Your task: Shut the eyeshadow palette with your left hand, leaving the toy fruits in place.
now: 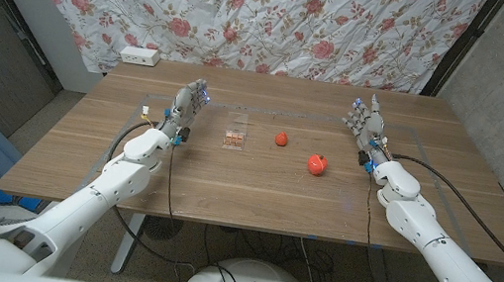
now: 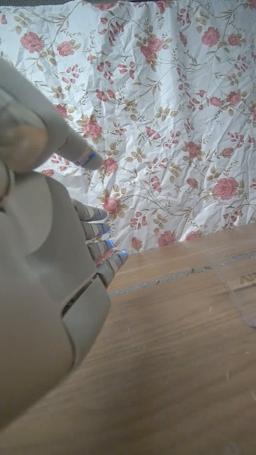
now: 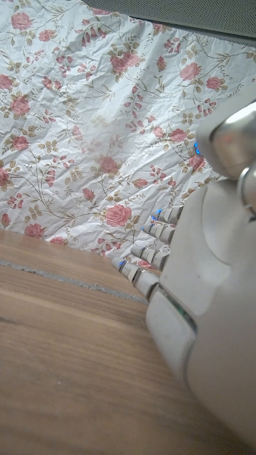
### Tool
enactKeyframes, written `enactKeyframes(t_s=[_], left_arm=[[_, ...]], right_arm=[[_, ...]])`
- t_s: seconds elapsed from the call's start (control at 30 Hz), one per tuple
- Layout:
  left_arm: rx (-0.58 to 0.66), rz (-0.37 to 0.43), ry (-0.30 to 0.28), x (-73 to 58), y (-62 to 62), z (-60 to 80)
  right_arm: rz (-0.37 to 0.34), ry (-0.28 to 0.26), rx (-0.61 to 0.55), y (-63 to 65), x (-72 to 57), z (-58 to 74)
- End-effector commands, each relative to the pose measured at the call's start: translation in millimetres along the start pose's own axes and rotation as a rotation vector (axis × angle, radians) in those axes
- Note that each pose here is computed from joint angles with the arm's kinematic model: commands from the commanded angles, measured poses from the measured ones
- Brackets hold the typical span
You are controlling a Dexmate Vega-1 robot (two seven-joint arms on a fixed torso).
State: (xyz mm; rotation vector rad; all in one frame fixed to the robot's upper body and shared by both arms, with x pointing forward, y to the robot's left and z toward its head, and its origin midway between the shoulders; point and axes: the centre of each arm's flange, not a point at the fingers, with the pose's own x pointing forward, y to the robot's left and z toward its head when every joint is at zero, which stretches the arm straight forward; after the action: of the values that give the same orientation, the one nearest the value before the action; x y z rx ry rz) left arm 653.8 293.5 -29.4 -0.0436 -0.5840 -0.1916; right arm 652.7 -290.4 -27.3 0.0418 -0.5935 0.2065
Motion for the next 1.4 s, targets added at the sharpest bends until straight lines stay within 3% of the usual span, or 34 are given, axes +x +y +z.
enactKeyframes(t_s=[0.03,0.87,1.13,1.4], left_arm=[[0.007,0.028,0.012,1.3,2.6,-2.2],[0.220,-0.014,-0.017,5.1,-12.2,34.2],[0.348,-0.062,-0.043,4.7,-23.3,50.5],[0.449,-0.074,-0.047,3.3,-35.6,55.6]], right_arm=[[0.000,0.000,0.000,0.0,-0.1,0.0],[0.000,0.000,0.000,0.0,-0.1,0.1],[0.000,0.000,0.000,0.0,-0.1,0.1],[0.000,0.000,0.000,0.0,0.0,0.1]])
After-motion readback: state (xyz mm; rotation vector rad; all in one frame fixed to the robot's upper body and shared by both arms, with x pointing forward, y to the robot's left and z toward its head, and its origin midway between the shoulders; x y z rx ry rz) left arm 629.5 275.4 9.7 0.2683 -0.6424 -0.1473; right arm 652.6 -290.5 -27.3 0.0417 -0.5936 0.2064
